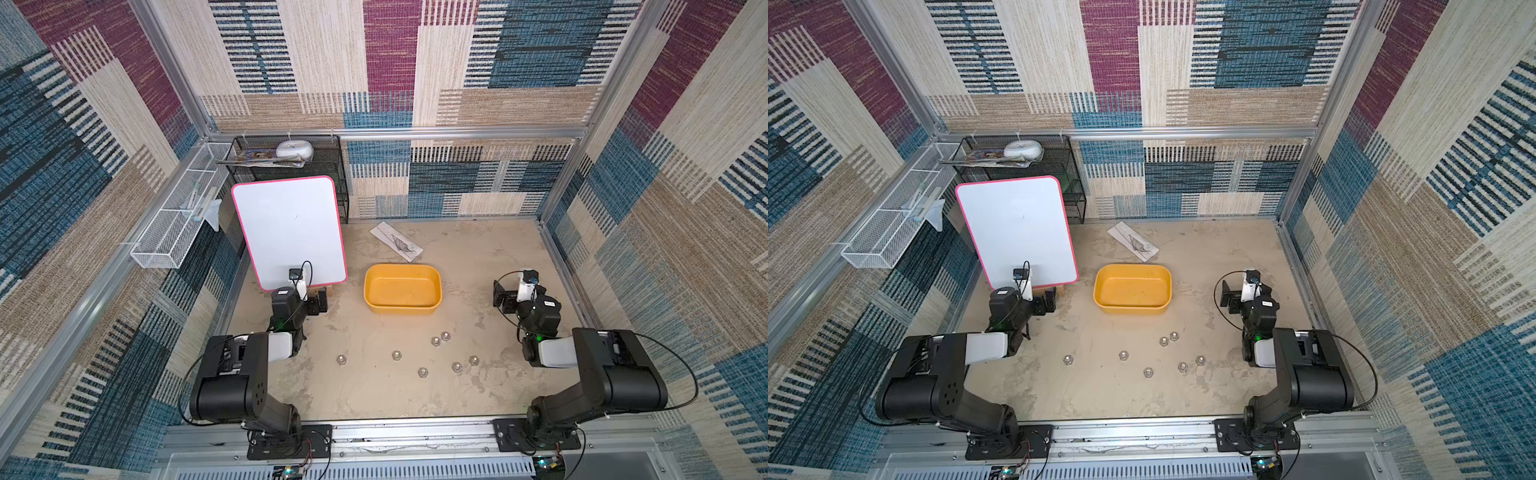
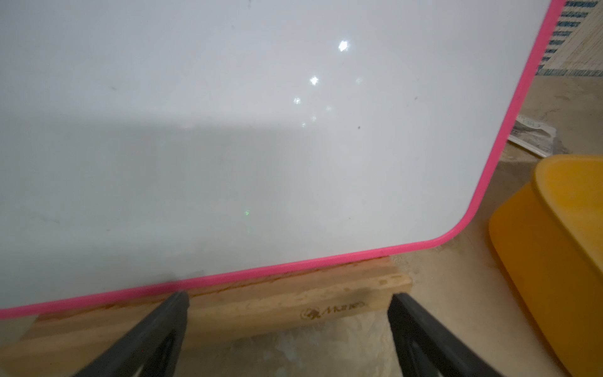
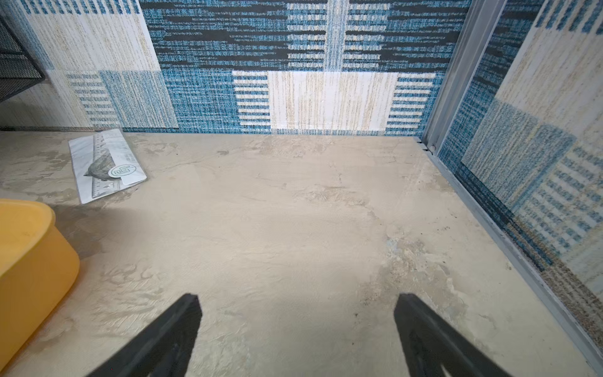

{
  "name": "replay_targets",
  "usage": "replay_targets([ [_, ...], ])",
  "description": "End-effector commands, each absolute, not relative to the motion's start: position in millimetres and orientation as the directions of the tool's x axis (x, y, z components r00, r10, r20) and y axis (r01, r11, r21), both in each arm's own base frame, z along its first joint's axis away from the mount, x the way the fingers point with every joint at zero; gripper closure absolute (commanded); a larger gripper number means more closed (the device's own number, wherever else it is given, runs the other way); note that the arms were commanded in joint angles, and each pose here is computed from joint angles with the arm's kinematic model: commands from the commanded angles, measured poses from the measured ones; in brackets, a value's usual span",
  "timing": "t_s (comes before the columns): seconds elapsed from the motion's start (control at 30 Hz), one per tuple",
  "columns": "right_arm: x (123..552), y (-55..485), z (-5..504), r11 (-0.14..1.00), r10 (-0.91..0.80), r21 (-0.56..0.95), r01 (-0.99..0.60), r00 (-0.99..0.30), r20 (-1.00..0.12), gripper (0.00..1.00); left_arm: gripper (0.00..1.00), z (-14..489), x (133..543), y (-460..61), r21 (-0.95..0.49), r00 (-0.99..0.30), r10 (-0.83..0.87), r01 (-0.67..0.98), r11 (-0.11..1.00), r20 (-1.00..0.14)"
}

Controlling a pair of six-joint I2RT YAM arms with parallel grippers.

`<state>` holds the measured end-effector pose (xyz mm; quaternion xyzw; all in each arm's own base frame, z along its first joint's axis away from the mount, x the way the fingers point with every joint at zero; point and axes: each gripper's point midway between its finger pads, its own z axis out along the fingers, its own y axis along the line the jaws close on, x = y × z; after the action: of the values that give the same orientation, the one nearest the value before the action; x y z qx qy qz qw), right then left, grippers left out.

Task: Put the nuts on the desktop into the storage box
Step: Pick up the nut from the center of the board.

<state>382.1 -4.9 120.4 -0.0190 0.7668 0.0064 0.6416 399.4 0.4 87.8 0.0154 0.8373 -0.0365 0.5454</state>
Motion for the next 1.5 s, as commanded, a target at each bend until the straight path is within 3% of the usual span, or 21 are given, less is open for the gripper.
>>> replay_targets([
  [0.0, 383.2, -5.1, 124.7, 0.999, -0.021, -0.016, -0.034, -0.16, -0.987, 0.01, 0.0, 91.1, 401.1, 0.2, -0.037, -0.39, -0.006, 0.073, 0.997, -0.921],
  [0.7, 383.5, -6.0, 124.7, 0.999, -0.021, -0.016, -0.03, -0.161, -0.987, 0.01, 0.0, 95.0, 402.9, 5.4, -0.036, -0.389, -0.017, 0.042, 0.998, -0.921],
  [0.8, 384.6, -11.1, 127.2, 1.0, -0.02, -0.02, -0.001, -0.166, -0.986, 0.01, 0.0, 112.0, 402.5, 3.1, -0.027, -0.444, -0.006, 0.042, 0.999, -0.896],
  [0.87, 389.0, -23.3, 139.7, 0.997, 0.017, 0.003, 0.08, -0.176, -0.984, 0.01, 0.0, 135.9, 400.5, 11.8, -0.033, -0.425, -0.042, -0.029, 0.999, -0.904],
  [0.97, 396.3, -55.9, 164.9, 0.949, 0.175, 0.099, 0.298, -0.24, -0.955, 0.01, 0.0, 177.5, 387.6, 51.7, -0.114, -0.35, -0.225, -0.31, 0.944, -0.909],
  [1.1, 399.3, -53.0, 206.9, 0.875, 0.418, 0.345, 0.339, -0.172, -0.892, 0.01, 0.0, 216.7, 365.6, 75.4, -0.24, -0.281, -0.43, -0.519, 0.82, -0.858],
  [1.2, 410.1, -27.9, 220.6, 0.852, 0.515, 0.462, 0.245, -0.238, -0.824, 0.01, 0.0, 228.7, 347.5, 77.6, -0.405, -0.191, -0.633, -0.625, 0.668, -0.75],
  [1.33, 414.2, 27.4, 227.1, 0.834, 0.5, 0.551, -0.027, -0.386, -0.775, 0.01, 0.0, 223.5, 350.0, 38.8, -0.515, -0.283, -0.704, -0.515, 0.685, -0.652],
  [1.47, 408.6, 58.1, 224.5, 0.763, 0.498, 0.626, -0.163, -0.471, -0.728, 0.01, 0.03, 197.6, 339.7, -10.5, -0.557, -0.399, -0.704, -0.431, 0.709, -0.587],
])
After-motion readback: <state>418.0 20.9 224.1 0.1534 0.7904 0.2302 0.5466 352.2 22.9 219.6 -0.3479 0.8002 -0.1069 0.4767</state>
